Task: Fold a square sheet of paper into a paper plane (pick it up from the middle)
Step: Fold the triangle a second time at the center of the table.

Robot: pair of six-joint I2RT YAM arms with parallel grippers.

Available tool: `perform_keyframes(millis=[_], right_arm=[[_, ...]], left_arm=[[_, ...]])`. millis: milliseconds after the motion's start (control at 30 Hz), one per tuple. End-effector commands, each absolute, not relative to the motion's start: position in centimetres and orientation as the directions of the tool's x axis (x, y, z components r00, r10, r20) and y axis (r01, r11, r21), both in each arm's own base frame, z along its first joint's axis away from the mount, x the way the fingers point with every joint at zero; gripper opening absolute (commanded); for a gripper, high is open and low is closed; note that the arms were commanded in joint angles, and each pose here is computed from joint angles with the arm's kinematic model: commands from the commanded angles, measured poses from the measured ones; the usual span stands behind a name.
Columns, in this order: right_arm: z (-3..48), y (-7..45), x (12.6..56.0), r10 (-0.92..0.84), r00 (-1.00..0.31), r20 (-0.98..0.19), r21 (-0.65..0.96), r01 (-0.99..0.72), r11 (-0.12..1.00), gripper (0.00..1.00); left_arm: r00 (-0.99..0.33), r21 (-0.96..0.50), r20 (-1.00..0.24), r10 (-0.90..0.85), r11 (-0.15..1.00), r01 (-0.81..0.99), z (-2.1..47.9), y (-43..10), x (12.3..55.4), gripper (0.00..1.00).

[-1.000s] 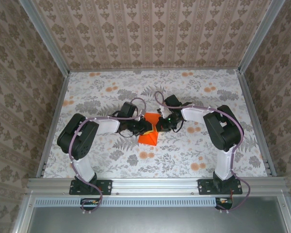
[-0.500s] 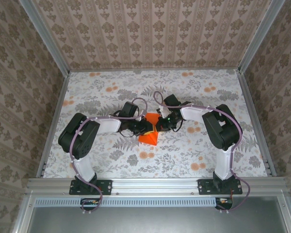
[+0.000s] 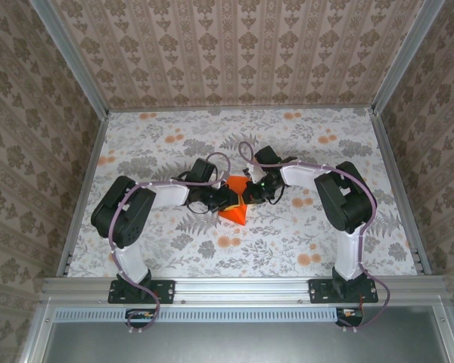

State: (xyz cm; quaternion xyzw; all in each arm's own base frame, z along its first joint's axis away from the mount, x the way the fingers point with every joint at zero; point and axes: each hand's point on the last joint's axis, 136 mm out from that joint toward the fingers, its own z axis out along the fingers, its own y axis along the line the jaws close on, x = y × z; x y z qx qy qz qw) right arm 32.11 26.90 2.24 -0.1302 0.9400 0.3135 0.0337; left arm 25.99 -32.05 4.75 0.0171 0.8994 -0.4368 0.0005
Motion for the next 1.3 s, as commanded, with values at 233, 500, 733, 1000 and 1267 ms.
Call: perform_keyframes(millis=[233,500,733,1000,1267], right_arm=[[1.8,26.4,31.5,-0.235,-0.965,-0.116,0.572,-0.258,0.779,0.06],[1.7,26.4,31.6,-0.235,-0.965,-0.114,0.572,-0.257,0.779,0.06],[1.5,26.4,31.7,-0.235,-0.966,-0.108,0.570,-0.253,0.781,0.06],[1.3,26.4,31.6,-0.238,-0.966,-0.101,0.570,-0.252,0.782,0.06],[1.2,26.5,31.7,-0.239,-0.966,-0.099,0.570,-0.252,0.782,0.06]], left_arm=[[-0.994,-0.811,-0.101,0.046,0.574,0.109,7.3,-32.9,26.7,0.17],[-0.997,-0.794,-0.049,0.052,0.603,0.071,5.3,-33.1,26.4,0.16],[-0.998,-0.778,-0.031,0.052,0.626,0.056,4.4,-32.8,26.2,0.16],[-0.998,-0.773,-0.023,0.055,0.632,0.053,4.0,-32.8,26.1,0.16],[-0.998,-0.770,-0.016,0.056,0.636,0.048,3.7,-32.7,26.0,0.16]])
